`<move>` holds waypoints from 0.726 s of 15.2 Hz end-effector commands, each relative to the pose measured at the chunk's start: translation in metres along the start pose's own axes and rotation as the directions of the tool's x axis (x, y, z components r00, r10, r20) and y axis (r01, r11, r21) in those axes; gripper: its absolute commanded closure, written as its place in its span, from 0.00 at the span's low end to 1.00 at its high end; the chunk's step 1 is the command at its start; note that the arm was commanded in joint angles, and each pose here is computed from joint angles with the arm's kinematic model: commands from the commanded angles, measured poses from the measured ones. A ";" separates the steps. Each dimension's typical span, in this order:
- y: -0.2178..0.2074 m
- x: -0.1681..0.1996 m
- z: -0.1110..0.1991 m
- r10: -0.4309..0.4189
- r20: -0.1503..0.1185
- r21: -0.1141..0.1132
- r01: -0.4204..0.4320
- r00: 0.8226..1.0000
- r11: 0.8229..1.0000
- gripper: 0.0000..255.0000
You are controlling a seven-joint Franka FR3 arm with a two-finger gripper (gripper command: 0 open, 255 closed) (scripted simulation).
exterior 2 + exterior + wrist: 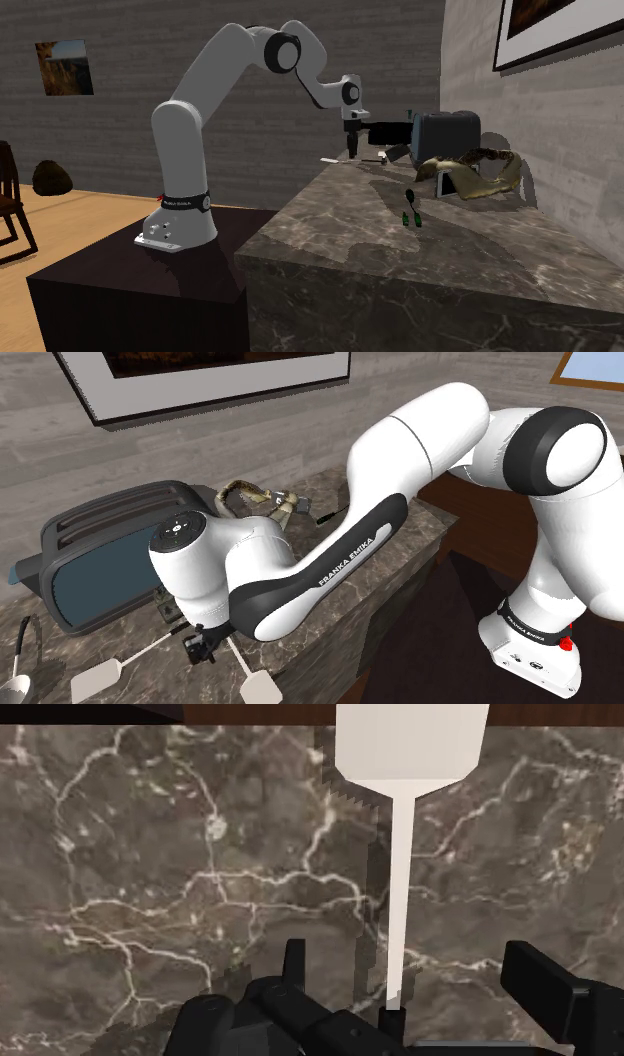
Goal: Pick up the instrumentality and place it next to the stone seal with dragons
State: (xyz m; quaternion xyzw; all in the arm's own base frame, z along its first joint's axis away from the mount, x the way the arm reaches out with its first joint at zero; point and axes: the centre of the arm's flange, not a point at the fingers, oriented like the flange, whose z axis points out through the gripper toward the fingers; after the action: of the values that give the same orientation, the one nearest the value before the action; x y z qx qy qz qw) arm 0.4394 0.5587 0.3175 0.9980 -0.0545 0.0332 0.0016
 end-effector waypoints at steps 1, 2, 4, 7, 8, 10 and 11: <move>0.000 0.000 -0.013 0.000 0.000 0.000 0.000 1.000 1.000 0.00; 0.000 0.000 -0.026 0.000 0.000 0.000 0.000 1.000 1.000 0.00; 0.000 0.000 -0.050 0.000 0.000 0.000 0.000 1.000 1.000 0.00; 0.000 0.000 -0.050 0.000 0.000 0.000 0.000 1.000 1.000 0.00; 0.000 0.000 -0.050 0.000 0.000 0.000 0.000 1.000 1.000 0.00; 0.000 0.000 -0.050 0.000 0.000 0.000 0.000 1.000 1.000 0.00; 0.000 0.000 -0.050 0.000 0.000 0.000 0.000 1.000 1.000 0.00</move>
State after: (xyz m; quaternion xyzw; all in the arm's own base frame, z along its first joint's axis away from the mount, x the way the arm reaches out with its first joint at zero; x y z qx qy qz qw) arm 0.4360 0.5591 0.3672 0.9980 -0.0545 0.0332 0.0015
